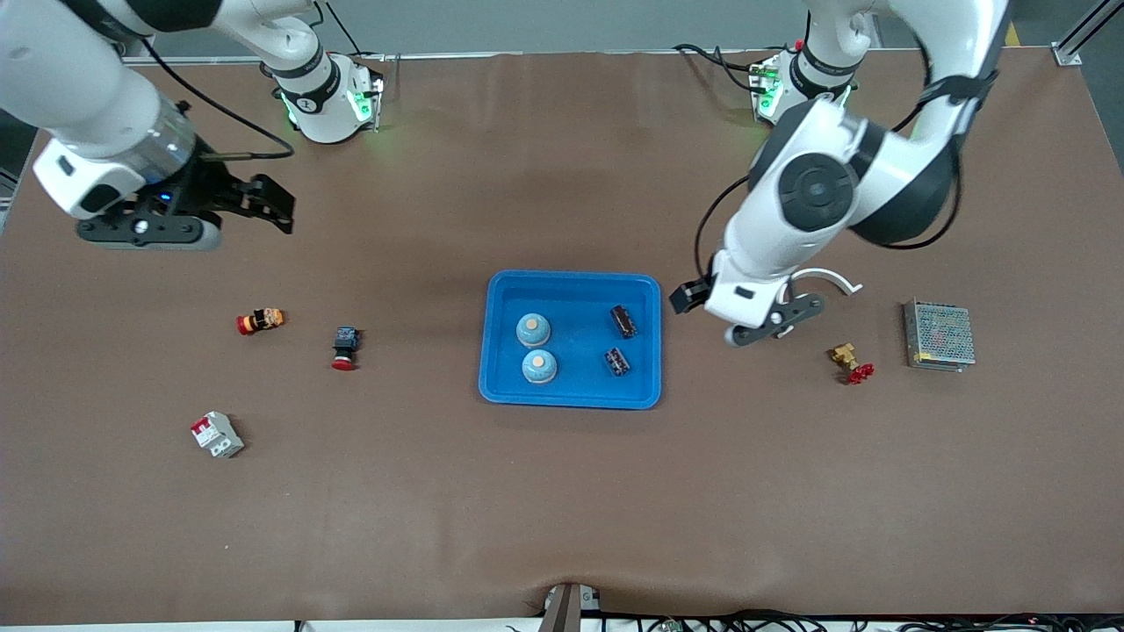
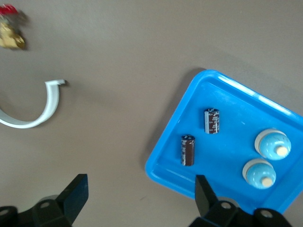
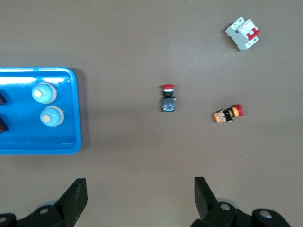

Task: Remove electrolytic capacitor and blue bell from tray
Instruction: 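Grasp a brown capacitor with the left gripper while the right gripper approaches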

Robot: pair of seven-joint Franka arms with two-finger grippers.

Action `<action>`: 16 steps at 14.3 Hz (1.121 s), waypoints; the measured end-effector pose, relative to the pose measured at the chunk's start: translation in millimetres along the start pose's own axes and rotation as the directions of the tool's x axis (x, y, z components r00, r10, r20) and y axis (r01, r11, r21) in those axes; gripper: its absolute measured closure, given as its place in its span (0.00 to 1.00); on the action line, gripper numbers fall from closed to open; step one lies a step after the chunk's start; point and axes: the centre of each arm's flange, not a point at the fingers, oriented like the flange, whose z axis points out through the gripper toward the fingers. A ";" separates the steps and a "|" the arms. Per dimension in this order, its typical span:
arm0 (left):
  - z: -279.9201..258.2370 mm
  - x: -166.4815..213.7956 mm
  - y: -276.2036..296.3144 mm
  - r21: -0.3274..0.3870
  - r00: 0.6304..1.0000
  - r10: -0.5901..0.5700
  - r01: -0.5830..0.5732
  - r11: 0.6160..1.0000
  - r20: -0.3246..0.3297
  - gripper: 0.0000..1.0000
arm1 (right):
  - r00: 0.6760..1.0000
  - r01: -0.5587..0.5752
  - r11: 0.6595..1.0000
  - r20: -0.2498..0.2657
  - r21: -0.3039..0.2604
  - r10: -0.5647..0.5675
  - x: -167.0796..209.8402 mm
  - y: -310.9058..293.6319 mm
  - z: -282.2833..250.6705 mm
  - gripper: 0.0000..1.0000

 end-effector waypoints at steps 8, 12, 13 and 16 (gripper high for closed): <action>104.9 -40.3 63.5 0.007 0.987 -0.150 0.150 0.989 -0.049 0.22 | 1.000 -0.022 1.000 -0.019 0.006 0.022 3.8 -63.2 48.8 0.00; 146.8 -50.3 75.0 -0.001 0.987 -0.149 0.149 0.989 -0.061 0.25 | 0.999 -0.027 1.000 -0.026 0.009 0.027 6.4 -72.2 70.3 0.00; 155.7 -52.0 75.1 -0.008 0.988 -0.146 0.146 0.989 -0.057 0.26 | 0.999 -0.030 1.000 -0.026 0.009 0.030 7.0 -76.1 75.3 0.00; 179.3 -55.2 71.7 -0.003 0.990 -0.125 0.125 0.992 -0.063 0.29 | 0.999 -0.042 0.999 -0.027 0.009 0.042 7.0 -90.1 88.8 0.00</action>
